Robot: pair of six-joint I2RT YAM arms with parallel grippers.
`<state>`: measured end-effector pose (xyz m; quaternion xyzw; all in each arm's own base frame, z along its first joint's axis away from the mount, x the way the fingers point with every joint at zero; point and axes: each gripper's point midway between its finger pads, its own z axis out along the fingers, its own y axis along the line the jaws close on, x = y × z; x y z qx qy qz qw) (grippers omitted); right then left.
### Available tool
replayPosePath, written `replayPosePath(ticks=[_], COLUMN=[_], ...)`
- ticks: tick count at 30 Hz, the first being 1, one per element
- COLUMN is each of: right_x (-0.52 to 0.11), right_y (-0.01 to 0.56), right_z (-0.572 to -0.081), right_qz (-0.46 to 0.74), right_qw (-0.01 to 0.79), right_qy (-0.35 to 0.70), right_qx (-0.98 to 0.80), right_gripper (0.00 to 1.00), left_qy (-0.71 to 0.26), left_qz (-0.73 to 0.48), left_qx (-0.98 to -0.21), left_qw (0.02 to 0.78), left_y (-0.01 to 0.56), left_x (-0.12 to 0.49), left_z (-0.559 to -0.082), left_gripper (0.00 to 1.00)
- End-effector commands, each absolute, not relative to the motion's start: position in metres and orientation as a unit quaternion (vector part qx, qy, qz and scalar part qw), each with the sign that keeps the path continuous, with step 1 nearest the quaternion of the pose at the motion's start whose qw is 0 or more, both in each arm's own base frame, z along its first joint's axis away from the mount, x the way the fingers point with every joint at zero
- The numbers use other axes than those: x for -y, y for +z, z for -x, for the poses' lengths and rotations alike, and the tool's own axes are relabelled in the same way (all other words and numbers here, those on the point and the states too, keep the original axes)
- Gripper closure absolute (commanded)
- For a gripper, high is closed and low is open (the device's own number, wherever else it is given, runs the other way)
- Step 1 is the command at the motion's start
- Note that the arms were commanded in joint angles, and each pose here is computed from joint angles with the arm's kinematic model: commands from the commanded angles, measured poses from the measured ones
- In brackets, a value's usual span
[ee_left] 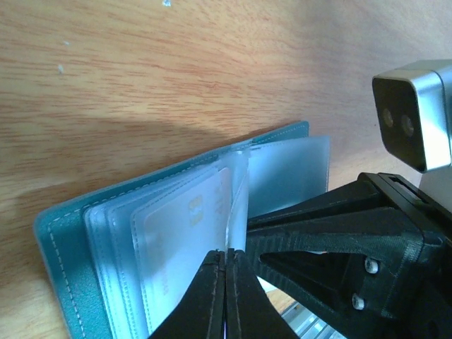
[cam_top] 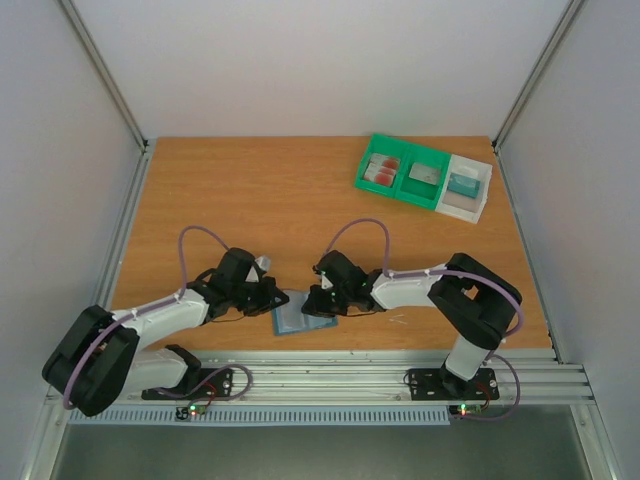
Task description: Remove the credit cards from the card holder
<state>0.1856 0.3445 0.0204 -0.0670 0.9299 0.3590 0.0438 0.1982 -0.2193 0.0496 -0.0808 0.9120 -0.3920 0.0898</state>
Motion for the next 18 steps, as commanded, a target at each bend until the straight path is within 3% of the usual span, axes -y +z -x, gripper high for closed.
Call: replayPosePath(ticks=[1,12,18], right_x=[-0.348,-0.313,-0.295], right_y=[0.03,0.068,0.085], right_z=[-0.172,-0.184,-0.188], right_qz=[0.054,0.077,0.08], right_qw=[0.023,0.105,0.144], right_qy=[0.389,0.32,0.299], right_qx=[-0.919,-0.938,-0.94], right_gripper=[0.9,0.69,0.65], left_qy=[-0.405,-0.436,-0.468], left_qz=[0.065,0.047,0.047], left_qx=[-0.906,-0.895,-0.88], left_qw=[0.101,0.082,0.064], left_y=[0.059,0.061,0.064], left_x=[0.226,0.241,0.255], left_z=[-0.205,-0.207,-0.207], left_gripper=[1.0,0.89,0.82])
